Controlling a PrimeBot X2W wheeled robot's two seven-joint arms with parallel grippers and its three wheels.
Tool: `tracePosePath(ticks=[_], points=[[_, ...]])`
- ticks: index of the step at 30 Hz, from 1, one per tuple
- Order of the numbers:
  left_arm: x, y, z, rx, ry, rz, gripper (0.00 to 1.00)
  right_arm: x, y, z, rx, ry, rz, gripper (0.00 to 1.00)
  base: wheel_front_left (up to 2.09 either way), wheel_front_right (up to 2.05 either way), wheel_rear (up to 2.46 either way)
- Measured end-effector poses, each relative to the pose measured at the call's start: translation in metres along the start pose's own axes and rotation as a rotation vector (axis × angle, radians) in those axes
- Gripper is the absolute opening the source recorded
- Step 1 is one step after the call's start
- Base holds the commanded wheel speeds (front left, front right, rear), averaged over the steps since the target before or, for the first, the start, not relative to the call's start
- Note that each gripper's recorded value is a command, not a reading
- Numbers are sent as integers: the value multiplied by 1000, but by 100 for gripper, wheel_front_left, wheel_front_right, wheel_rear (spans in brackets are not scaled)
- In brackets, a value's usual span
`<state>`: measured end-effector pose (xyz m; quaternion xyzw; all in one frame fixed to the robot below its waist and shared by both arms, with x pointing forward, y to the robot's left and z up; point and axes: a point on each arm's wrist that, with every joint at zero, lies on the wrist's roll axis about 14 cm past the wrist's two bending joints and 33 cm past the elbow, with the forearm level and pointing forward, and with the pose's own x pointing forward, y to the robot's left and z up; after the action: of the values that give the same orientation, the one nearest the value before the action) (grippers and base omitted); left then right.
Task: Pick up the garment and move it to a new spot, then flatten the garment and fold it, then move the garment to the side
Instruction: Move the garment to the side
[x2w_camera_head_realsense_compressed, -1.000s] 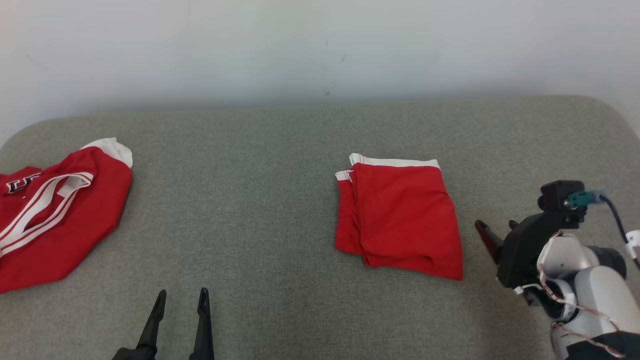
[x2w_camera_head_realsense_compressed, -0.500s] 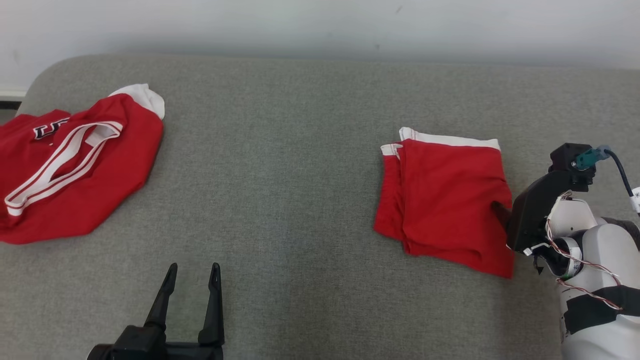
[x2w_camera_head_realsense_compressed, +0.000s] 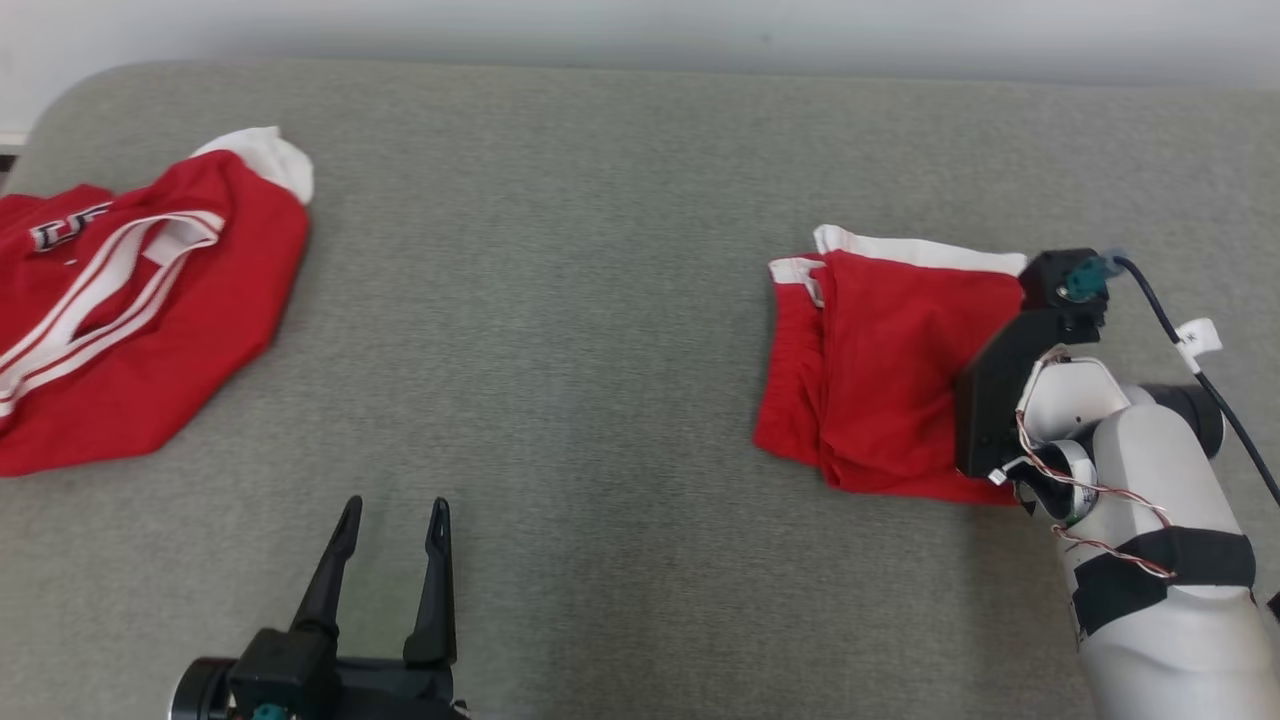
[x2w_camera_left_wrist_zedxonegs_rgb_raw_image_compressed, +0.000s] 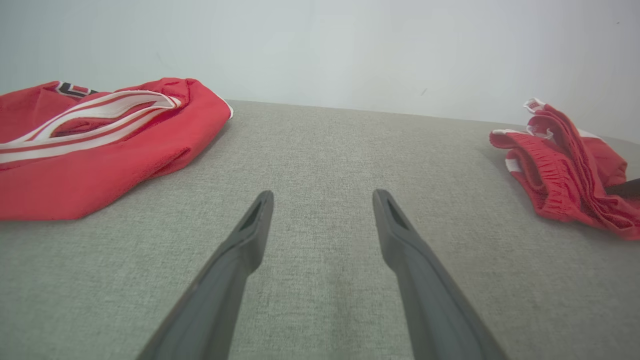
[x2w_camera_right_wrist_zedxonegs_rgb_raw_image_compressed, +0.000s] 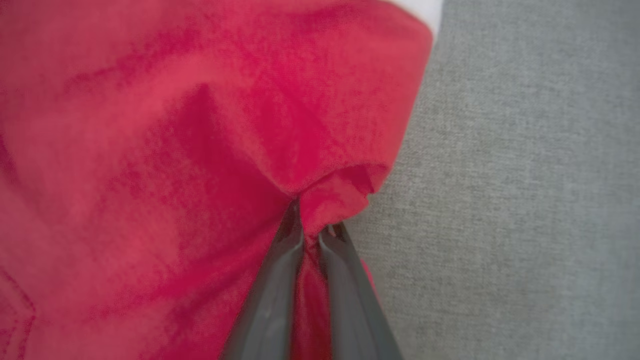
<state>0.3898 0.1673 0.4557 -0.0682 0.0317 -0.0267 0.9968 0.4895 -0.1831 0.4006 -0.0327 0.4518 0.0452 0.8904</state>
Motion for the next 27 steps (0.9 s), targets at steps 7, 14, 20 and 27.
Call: tracePosePath(ticks=[7, 14, 20, 27], points=[[29, -34, 16, 7, -64, -121, 100, -12, -37, 5, -158, -17, -100, 0, 0, 0, 0], [59, -88, 32, 0, -142, -294, 100, -39, -119, -3, -269, 5, -284, 0, 0, 0, 0], [74, -130, 35, -11, -183, -440, 100, -62, -188, -7, -331, 14, -457, 0, 0, 0, 0], [85, -152, 16, -30, -165, -530, 100, -65, -244, -22, -345, 36, -575, 0, 0, 0, 0]])
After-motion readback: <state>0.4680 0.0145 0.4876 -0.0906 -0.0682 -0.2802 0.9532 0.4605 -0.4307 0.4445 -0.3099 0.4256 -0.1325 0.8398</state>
